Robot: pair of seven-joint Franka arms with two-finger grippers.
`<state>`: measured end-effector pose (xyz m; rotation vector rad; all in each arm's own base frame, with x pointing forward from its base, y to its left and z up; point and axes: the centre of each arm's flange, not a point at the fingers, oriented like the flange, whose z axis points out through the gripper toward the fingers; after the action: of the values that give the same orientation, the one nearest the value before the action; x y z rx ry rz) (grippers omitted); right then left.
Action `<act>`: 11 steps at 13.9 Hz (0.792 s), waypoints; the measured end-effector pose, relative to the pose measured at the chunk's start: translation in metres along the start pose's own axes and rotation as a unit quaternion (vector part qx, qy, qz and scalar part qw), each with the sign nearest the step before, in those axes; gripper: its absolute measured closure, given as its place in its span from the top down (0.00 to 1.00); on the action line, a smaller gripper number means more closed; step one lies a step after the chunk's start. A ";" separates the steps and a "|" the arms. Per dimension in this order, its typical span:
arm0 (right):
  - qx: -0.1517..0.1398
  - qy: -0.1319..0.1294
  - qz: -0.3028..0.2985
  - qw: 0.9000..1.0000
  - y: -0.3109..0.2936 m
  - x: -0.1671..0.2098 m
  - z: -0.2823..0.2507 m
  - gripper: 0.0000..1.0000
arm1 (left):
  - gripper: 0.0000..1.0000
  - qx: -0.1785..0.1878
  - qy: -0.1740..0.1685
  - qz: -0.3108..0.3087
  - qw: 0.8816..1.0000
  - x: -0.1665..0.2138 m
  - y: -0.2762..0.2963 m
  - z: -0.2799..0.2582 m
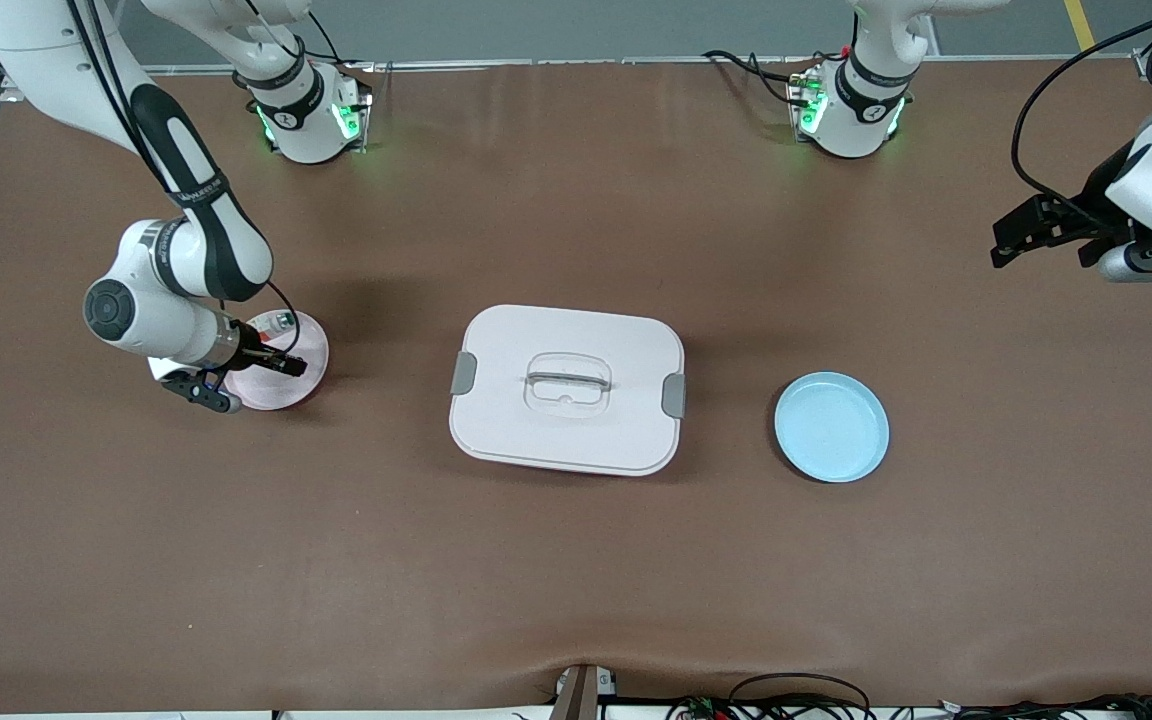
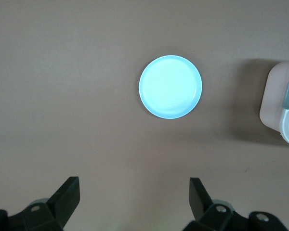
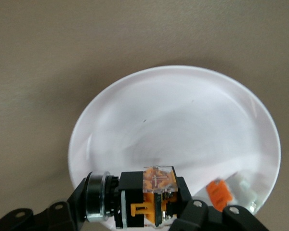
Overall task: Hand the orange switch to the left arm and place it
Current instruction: 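Lower the right gripper and close it on the orange switch, then lift the switch with the right gripper while the left gripper approaches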
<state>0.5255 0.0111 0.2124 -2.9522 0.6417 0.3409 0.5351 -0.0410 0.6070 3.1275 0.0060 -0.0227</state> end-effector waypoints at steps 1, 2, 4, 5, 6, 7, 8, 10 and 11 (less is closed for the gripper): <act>0.003 -0.014 0.009 1.000 -0.006 0.000 -0.012 0.73 | 1.00 0.000 0.000 0.001 1.000 0.000 0.001 0.000; 0.007 -0.028 0.020 0.999 -0.014 0.000 -0.027 0.73 | 1.00 -0.001 0.000 0.002 1.000 0.000 0.003 0.000; 0.007 -0.050 0.046 0.998 -0.034 -0.001 -0.058 0.73 | 1.00 -0.014 -0.001 0.013 1.000 -0.002 0.018 0.000; 0.006 -0.056 0.060 0.997 -0.048 -0.004 -0.073 0.73 | 1.00 -0.033 -0.003 0.016 0.999 -0.003 0.030 -0.001; 0.006 -0.061 0.075 0.995 -0.065 -0.008 -0.086 0.73 | 1.00 -0.055 -0.005 0.015 0.998 -0.005 0.042 -0.002; 0.009 -0.066 0.090 0.994 -0.084 -0.014 -0.097 0.73 | 1.00 -0.079 -0.008 0.013 0.997 -0.007 0.055 -0.003; 0.014 -0.070 0.105 0.992 -0.104 -0.022 -0.107 0.73 | 1.00 -0.104 -0.012 0.015 0.994 -0.009 0.068 -0.005; 0.026 -0.076 0.139 0.987 -0.139 -0.036 -0.127 0.73 | 1.00 -0.171 -0.020 0.017 0.985 -0.013 0.092 -0.010; 0.031 -0.076 0.155 0.985 -0.155 -0.042 -0.137 0.73 | 1.00 -0.209 -0.020 0.014 0.978 -0.013 0.100 -0.014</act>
<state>0.5799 0.1482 0.3634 -2.7305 1.0700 0.5540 0.5228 -0.1411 0.6228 2.7052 -0.0302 -0.0730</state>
